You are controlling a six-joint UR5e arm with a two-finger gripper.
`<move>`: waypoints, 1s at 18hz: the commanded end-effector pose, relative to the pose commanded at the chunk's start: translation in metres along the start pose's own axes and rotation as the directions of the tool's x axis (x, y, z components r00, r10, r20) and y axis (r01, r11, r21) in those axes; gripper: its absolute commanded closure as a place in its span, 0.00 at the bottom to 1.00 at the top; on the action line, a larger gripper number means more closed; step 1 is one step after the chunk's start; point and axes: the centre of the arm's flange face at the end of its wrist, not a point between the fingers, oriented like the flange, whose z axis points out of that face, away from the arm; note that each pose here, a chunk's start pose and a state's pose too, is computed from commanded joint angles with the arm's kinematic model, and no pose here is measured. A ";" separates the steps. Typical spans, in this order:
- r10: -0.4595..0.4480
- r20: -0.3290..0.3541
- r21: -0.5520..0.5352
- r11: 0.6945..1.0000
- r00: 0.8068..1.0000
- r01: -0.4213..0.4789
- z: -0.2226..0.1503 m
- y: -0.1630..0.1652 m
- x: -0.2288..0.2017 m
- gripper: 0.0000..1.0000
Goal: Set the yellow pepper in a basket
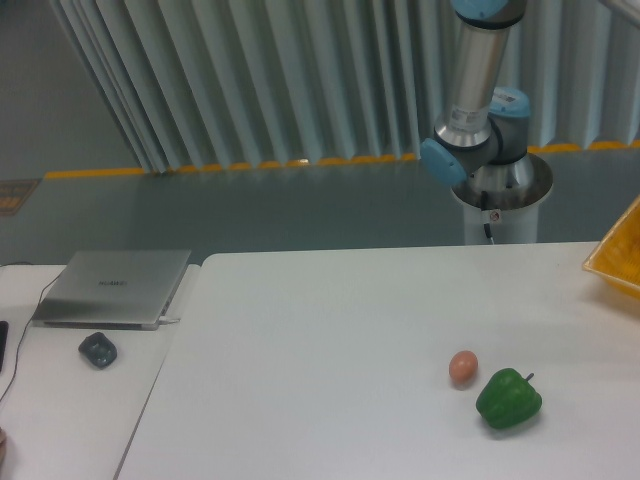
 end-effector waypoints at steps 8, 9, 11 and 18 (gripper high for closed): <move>0.054 0.010 0.031 0.998 0.998 -0.055 -0.038 -0.041 -0.007 0.00; 0.089 -0.003 0.041 0.995 0.996 -0.089 -0.046 -0.060 -0.011 0.00; 0.141 -0.017 0.055 0.989 0.990 -0.139 -0.070 -0.095 -0.012 0.00; 0.197 -0.013 0.038 0.980 0.980 -0.196 -0.077 -0.129 -0.022 0.00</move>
